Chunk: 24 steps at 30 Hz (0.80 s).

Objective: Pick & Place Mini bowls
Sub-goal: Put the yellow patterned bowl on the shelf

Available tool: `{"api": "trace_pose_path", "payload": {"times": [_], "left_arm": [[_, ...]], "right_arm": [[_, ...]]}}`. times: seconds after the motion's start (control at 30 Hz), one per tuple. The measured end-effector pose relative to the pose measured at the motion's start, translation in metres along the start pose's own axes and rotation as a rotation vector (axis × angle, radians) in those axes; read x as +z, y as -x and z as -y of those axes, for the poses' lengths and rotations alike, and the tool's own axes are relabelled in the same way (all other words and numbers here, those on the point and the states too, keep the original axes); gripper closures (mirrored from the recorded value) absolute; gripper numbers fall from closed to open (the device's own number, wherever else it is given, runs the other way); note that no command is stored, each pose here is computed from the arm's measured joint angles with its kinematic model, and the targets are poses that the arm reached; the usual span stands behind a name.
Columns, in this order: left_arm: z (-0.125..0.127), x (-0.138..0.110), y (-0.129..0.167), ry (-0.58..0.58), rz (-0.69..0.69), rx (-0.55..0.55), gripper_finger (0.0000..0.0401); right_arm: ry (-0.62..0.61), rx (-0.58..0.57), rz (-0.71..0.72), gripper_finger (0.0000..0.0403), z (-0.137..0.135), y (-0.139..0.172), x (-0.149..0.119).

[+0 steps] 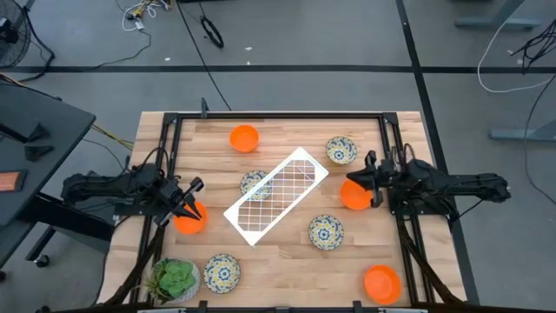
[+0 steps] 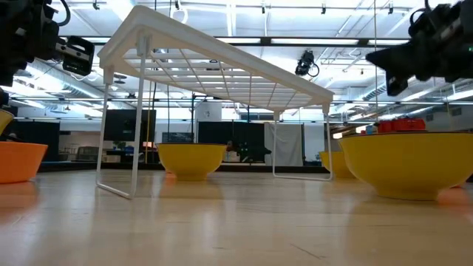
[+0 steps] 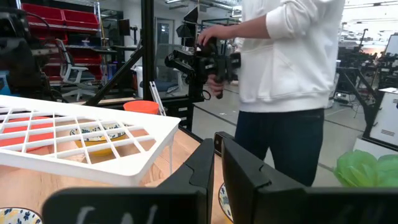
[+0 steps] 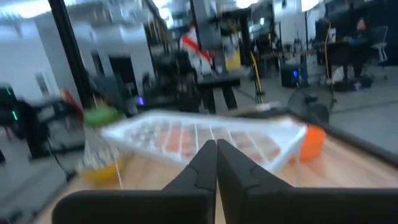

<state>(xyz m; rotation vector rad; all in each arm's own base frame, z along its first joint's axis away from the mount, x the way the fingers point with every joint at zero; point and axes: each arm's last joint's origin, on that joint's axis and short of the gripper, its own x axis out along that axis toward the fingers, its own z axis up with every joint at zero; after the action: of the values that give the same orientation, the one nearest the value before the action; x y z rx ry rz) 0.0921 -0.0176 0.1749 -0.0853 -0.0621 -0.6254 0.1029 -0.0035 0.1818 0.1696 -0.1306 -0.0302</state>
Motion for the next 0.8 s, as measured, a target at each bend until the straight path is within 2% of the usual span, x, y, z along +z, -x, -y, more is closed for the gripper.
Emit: {"api": "trace_pose_path", "payload": {"times": [0.2, 0.33, 0.43, 0.67, 0.8], "left_arm": [[0.000, 0.000, 0.000, 0.000, 0.000, 0.000, 0.0364], [0.000, 0.000, 0.000, 0.000, 0.000, 0.000, 0.0364], [0.000, 0.000, 0.000, 0.000, 0.000, 0.000, 0.0364], [0.000, 0.000, 0.000, 0.000, 0.000, 0.000, 0.0364], [0.000, 0.000, 0.000, 0.000, 0.000, 0.000, 0.0364]], "right_arm": [[-0.008, 0.012, 0.179, 0.0388, -0.002, 0.002, 0.017], [-0.014, -0.036, 0.218, 0.0388, -0.003, 0.003, 0.031], [-0.006, -0.077, 0.255, 0.0388, -0.005, 0.005, 0.051], [0.087, -0.200, 0.140, 0.0388, -0.010, 0.011, 0.094], [0.122, -0.219, 0.040, 0.0388, -0.013, 0.014, 0.115]]}}
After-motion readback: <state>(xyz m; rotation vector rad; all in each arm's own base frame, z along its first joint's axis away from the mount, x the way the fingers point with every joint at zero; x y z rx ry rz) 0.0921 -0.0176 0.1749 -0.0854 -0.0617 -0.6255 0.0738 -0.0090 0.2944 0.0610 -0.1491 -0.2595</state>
